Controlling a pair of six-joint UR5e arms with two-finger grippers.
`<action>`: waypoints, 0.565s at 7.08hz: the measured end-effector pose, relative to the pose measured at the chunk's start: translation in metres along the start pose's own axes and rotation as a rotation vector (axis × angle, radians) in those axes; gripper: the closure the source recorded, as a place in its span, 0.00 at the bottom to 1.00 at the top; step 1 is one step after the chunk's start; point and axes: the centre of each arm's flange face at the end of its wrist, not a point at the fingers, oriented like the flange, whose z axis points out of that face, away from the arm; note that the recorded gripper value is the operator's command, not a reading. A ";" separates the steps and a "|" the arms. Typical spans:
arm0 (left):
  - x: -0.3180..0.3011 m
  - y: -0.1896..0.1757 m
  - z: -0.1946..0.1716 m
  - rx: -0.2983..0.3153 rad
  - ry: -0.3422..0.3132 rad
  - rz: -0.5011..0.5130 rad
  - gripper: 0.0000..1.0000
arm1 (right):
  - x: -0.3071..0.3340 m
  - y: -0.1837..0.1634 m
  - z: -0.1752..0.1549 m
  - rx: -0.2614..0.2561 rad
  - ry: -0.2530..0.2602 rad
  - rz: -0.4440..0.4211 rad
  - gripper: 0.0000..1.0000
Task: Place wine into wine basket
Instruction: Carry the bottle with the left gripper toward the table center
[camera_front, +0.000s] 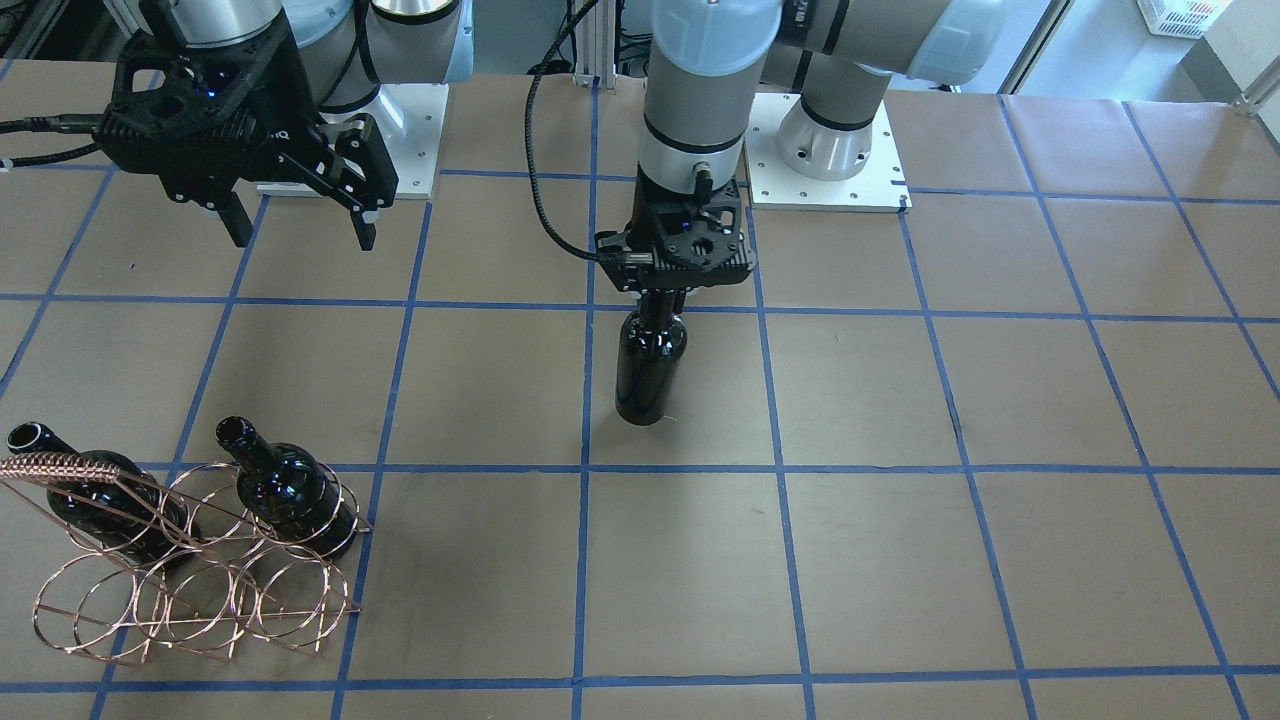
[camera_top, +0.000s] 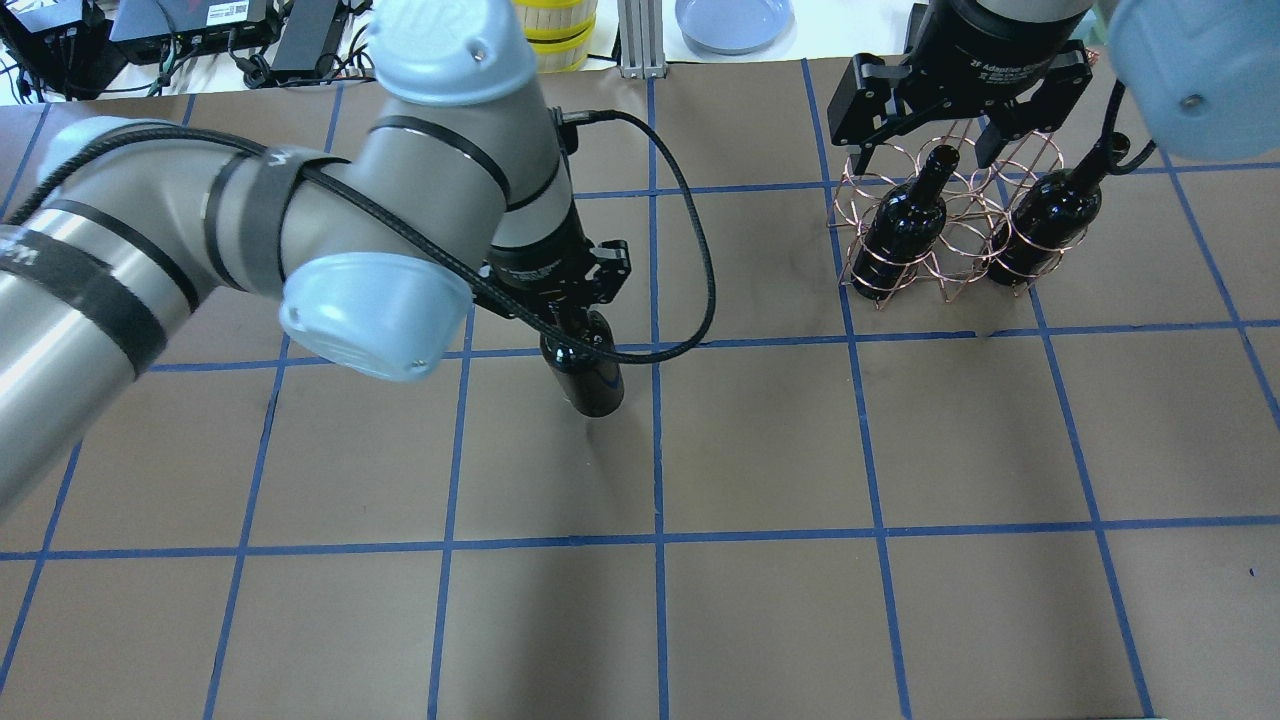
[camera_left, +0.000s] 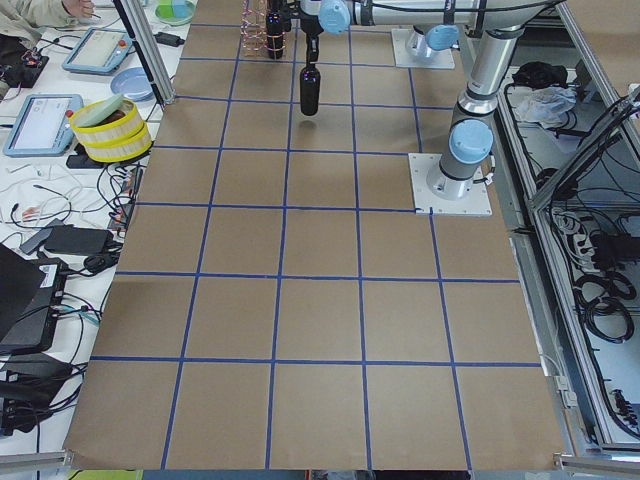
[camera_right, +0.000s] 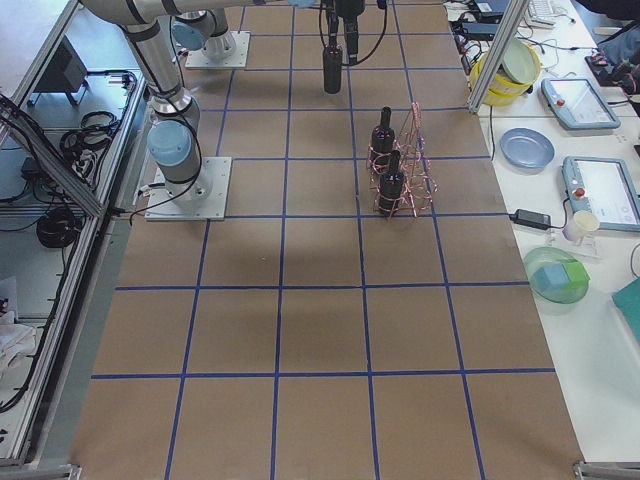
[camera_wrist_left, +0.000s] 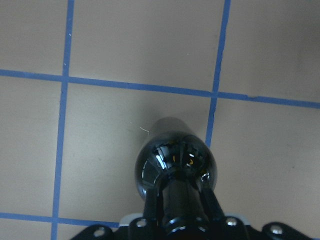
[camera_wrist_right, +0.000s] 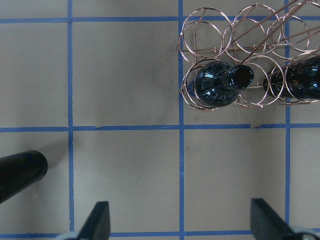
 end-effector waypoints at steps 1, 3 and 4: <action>0.015 0.013 0.006 0.017 -0.012 0.005 0.87 | 0.000 0.000 0.000 0.000 0.000 0.000 0.00; 0.026 0.021 0.013 0.016 -0.014 0.015 0.87 | 0.000 0.000 0.000 0.000 0.000 0.000 0.00; 0.028 0.020 0.018 0.004 -0.012 0.015 0.87 | 0.000 0.000 0.000 0.000 0.000 0.000 0.00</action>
